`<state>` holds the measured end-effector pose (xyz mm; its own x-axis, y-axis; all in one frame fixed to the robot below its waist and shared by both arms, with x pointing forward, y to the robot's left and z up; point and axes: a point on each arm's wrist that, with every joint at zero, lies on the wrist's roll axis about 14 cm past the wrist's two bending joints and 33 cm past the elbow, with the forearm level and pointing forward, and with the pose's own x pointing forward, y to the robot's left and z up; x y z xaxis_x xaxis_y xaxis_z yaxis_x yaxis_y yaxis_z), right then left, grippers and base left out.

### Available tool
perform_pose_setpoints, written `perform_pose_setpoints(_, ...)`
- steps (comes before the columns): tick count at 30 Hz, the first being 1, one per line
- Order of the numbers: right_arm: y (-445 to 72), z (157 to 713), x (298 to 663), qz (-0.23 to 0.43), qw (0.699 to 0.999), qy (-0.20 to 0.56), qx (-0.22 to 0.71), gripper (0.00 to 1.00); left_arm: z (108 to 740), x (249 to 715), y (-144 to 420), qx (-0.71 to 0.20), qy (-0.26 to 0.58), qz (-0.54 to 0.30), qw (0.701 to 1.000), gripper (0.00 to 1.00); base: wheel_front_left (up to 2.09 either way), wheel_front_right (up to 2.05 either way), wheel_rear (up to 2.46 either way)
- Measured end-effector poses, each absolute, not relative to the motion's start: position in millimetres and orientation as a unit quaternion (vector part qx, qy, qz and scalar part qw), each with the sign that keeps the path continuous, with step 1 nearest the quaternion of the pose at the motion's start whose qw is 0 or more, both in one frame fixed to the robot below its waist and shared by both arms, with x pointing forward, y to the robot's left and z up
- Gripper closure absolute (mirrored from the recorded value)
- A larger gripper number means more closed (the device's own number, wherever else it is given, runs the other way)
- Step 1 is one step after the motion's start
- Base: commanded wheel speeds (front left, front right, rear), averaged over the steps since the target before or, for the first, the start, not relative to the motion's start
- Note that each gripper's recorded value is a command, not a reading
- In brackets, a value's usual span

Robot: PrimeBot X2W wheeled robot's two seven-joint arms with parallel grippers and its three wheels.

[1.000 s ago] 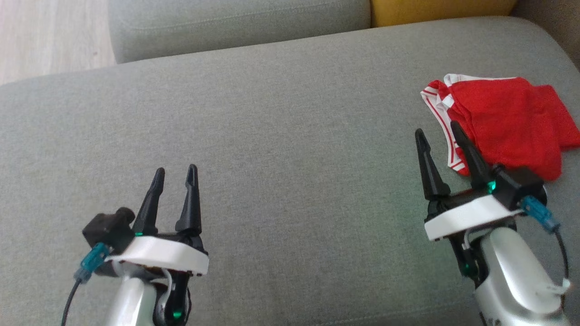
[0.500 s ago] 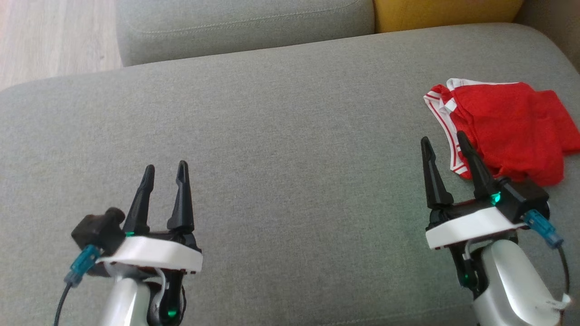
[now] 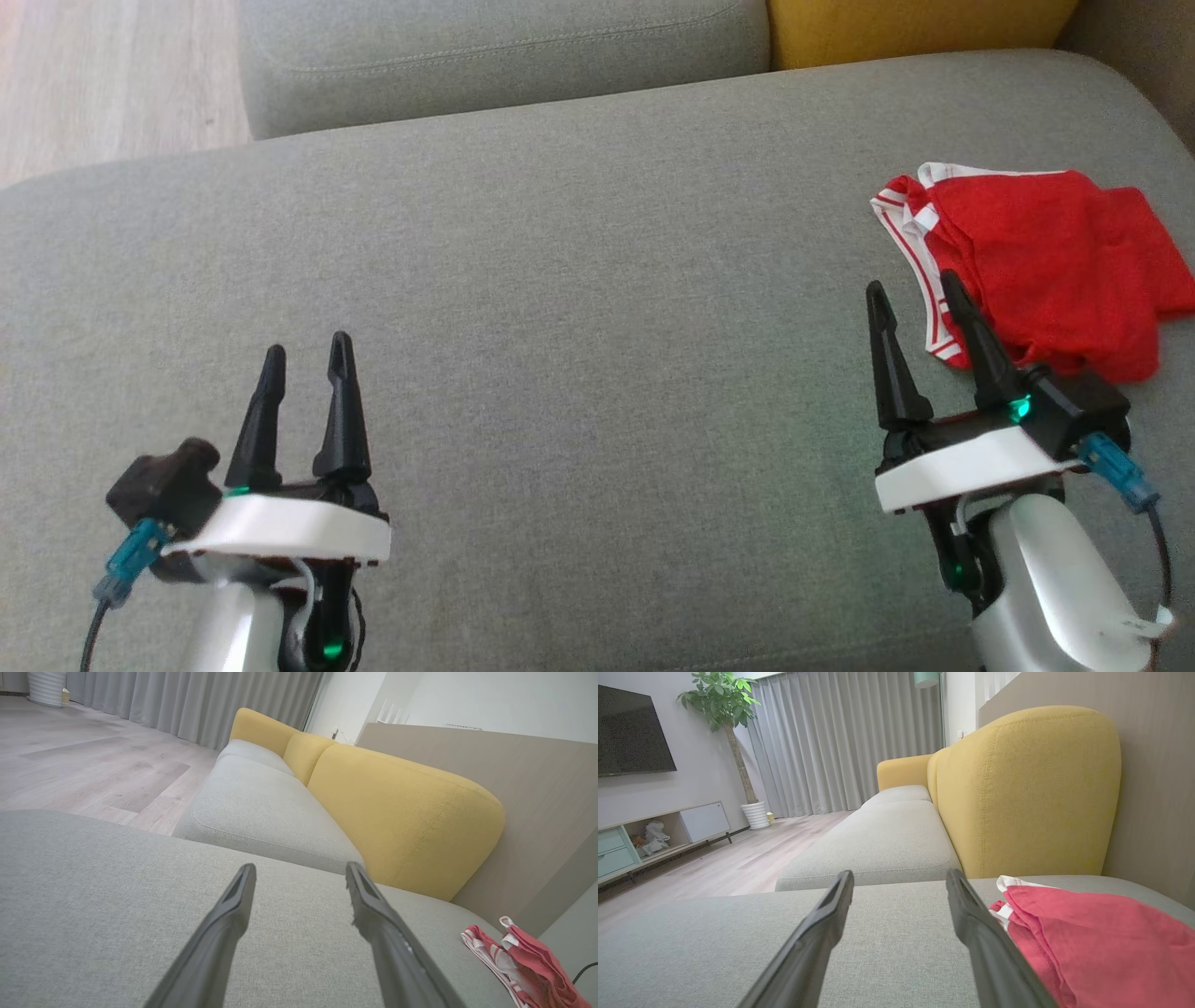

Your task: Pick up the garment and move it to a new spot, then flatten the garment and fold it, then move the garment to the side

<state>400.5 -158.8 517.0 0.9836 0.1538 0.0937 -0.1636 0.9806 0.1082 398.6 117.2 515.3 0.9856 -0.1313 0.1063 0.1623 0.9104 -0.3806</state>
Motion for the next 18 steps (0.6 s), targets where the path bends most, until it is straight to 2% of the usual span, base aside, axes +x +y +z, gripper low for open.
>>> perform_pose_setpoints(9, -159, 518, 399, 0.079, 0.994, -0.043, 0.056, 0.0, 516, 400, 117, -0.199, -0.04, -0.076, 0.976, 0.0, 0.0, 0.0, 0.0)
perform_pose_setpoints(10, -159, 517, 399, 0.079, 0.994, -0.043, 0.056, 1.0, 516, 400, 117, -0.199, -0.041, -0.076, 0.976, 1.0, 0.0, 0.0, 0.0)
perform_pose_setpoints(18, -162, 472, 379, 0.065, 0.994, 0.027, 0.08, 1.0, 474, 382, 118, -0.212, 0.027, -0.059, 0.975, 1.0, 0.0, 0.0, 0.0)
